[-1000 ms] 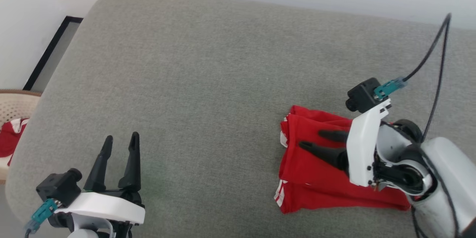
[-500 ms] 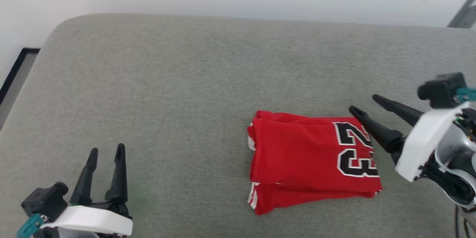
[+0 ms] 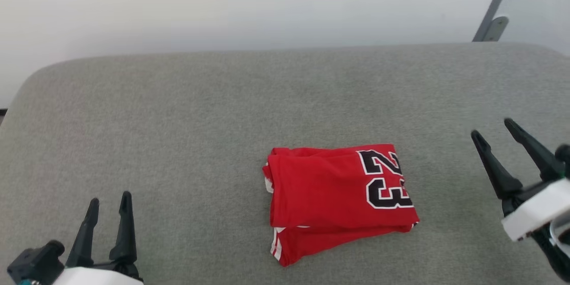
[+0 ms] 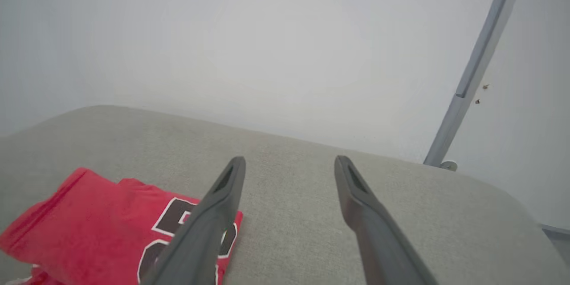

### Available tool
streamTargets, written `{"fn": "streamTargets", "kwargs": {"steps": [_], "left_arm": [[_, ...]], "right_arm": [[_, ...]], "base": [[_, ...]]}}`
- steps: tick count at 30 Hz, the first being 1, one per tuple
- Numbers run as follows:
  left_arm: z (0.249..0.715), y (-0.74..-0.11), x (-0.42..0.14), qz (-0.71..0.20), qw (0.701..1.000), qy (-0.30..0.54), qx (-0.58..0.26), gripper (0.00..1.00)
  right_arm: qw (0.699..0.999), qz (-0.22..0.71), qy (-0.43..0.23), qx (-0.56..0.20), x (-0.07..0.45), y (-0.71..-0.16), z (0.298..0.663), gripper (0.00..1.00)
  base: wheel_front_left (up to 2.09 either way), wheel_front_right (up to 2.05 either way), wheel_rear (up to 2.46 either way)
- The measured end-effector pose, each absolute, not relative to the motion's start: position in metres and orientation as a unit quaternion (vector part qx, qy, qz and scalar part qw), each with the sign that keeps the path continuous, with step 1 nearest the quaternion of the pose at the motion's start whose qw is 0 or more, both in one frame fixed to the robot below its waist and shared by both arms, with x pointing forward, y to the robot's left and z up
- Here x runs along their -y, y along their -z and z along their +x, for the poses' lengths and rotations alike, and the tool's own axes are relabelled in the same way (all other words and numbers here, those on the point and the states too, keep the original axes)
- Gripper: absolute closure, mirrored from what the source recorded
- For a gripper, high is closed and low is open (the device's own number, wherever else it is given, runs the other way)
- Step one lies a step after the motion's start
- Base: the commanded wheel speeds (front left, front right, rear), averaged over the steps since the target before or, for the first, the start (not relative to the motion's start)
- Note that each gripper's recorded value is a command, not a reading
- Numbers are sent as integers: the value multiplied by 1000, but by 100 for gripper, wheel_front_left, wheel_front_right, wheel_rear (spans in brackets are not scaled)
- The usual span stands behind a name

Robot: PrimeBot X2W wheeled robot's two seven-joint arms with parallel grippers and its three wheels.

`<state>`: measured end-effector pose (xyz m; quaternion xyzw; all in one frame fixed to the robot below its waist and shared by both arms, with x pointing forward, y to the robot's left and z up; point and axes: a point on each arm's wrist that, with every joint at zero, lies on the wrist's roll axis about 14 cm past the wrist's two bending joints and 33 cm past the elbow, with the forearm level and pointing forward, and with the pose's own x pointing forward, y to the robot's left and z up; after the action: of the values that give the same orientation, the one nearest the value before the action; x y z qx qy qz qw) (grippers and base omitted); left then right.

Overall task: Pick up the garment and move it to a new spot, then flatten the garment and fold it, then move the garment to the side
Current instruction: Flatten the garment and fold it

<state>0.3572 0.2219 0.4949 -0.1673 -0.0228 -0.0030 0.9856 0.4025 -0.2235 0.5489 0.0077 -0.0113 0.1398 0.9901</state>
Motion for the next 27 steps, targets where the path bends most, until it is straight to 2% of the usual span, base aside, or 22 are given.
{"fn": "streamTargets", "kwargs": {"steps": [9, 27], "left_arm": [[348, -502, -217, -163, 986, 18, 30, 0], [327, -495, -236, -161, 987, -7, 21, 0]], "right_arm": [[997, 1, -72, 34, 259, -540, 374, 0], [997, 38, -25, 65, 266, -541, 345, 0]], "base": [[0, 0, 0], [0, 0, 0]]}}
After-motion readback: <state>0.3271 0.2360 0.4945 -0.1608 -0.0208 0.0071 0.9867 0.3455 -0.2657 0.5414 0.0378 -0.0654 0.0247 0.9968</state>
